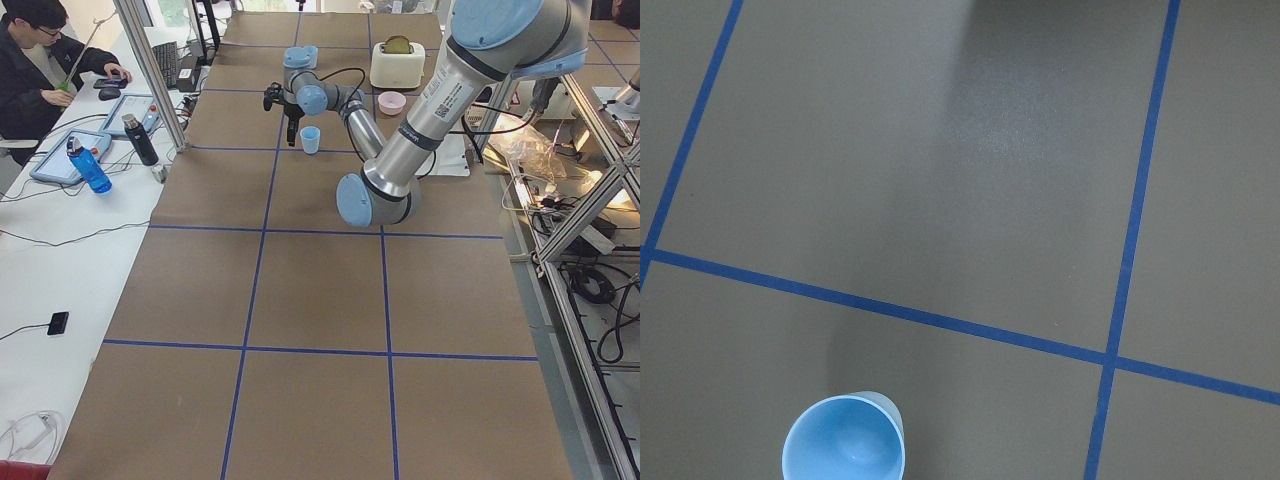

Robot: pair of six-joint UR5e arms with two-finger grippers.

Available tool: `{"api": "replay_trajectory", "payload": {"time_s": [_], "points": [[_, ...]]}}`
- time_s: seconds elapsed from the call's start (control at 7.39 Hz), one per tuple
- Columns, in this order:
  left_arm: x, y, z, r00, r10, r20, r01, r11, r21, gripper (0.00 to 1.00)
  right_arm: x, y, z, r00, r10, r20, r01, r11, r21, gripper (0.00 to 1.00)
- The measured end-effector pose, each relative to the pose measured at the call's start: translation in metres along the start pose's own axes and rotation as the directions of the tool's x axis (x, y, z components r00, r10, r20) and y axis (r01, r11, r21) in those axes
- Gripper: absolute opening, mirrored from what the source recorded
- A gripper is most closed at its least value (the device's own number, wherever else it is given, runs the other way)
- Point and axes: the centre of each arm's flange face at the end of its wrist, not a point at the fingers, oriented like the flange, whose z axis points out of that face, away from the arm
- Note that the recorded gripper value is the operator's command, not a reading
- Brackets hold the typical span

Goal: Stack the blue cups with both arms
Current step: 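Set the cup down upright, open the left gripper and withdraw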

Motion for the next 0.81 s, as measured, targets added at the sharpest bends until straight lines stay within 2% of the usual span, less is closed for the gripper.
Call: {"api": "replay_trajectory", "payload": {"time_s": [0.27, 0.54, 0.68, 0.81], "points": [[-0.143, -0.031, -0.044, 0.994, 0.097, 0.053, -0.097, 0.995, -0.005, 0.98, -0.018, -0.01, -0.005, 0.997, -0.079, 0.022, 0.077, 0.995, 0.062, 1.0], [-0.32, -0.049, -0.093, 0.968, 0.212, 0.132, -0.208, 0.977, -0.044, 0.98, -0.023, -0.003, 0.008, 0.994, -0.102, 0.026, 0.101, 0.993, 0.055, 1.0], [-0.41, -0.046, -0.117, 0.959, 0.24, 0.153, -0.23, 0.97, -0.081, 0.98, -0.023, 0.001, 0.015, 0.994, -0.102, 0.027, 0.1, 0.994, 0.042, 1.0], [-0.497, -0.035, -0.134, 0.961, 0.236, 0.145, -0.221, 0.969, -0.113, 0.98, -0.022, 0.006, 0.021, 0.995, -0.099, 0.029, 0.098, 0.995, 0.027, 1.0]]}}
